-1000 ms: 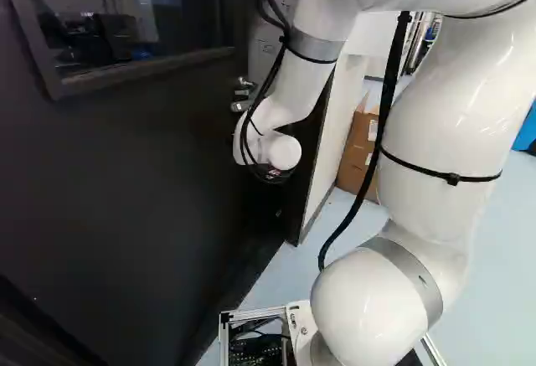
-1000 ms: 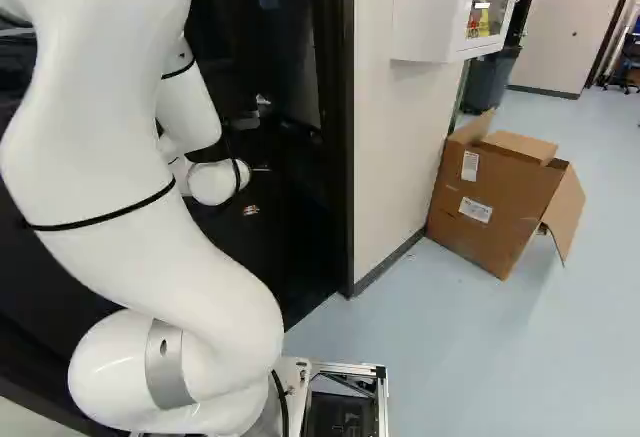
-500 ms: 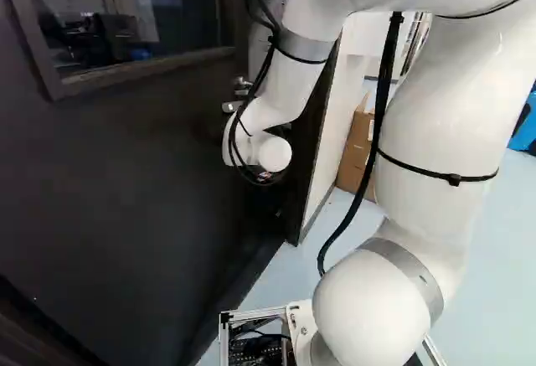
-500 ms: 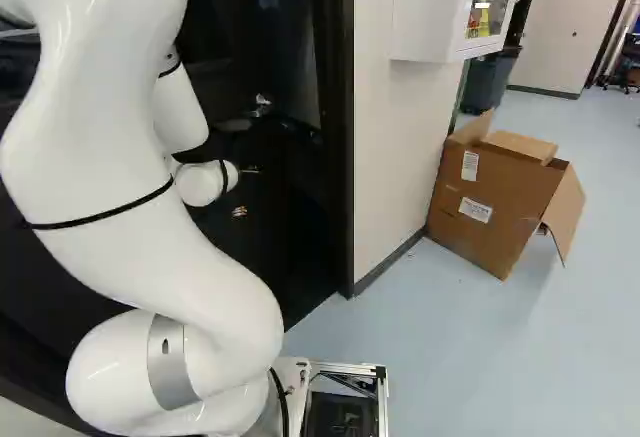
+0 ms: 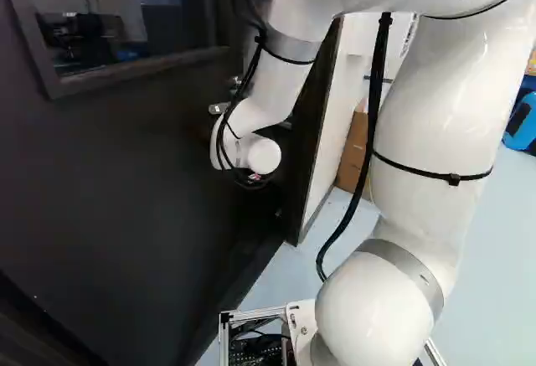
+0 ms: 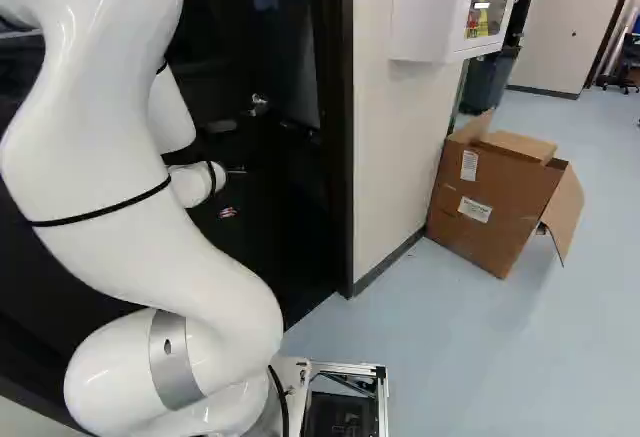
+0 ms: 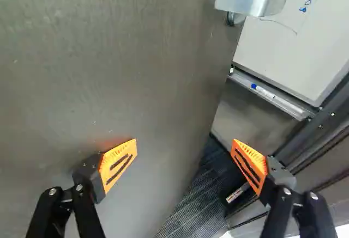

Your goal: Open the door and move inside

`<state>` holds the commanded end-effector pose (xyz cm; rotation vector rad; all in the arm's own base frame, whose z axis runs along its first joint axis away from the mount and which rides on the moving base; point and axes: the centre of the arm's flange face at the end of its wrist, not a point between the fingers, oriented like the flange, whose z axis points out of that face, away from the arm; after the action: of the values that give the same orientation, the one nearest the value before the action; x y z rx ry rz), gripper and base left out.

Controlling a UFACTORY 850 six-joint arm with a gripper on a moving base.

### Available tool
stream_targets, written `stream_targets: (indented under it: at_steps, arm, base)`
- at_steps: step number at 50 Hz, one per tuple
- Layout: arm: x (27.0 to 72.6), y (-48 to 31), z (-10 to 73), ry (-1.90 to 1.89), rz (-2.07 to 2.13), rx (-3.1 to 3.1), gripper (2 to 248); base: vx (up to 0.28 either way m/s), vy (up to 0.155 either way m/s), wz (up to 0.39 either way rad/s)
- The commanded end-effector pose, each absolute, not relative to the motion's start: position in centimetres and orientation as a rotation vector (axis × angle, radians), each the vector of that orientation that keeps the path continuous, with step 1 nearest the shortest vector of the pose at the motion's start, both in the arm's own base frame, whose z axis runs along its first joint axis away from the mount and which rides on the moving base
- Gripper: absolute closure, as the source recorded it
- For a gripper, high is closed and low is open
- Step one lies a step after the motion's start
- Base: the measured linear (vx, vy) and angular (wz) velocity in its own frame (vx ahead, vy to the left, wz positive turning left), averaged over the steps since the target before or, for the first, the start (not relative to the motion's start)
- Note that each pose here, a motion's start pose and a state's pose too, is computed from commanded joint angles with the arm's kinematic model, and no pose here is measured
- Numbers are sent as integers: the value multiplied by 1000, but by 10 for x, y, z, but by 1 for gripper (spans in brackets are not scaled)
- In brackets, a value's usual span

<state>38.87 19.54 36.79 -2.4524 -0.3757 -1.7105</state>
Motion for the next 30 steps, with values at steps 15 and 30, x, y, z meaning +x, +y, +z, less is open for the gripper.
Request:
stream_targets:
  at_steps: [15,30]
  arm:
    - [385,218,368,-430,-1694,-2421,3]
    - [383,241,367,-480,-1679,-2389,3]
  base:
    - [0,0,0]
    - [0,0,0]
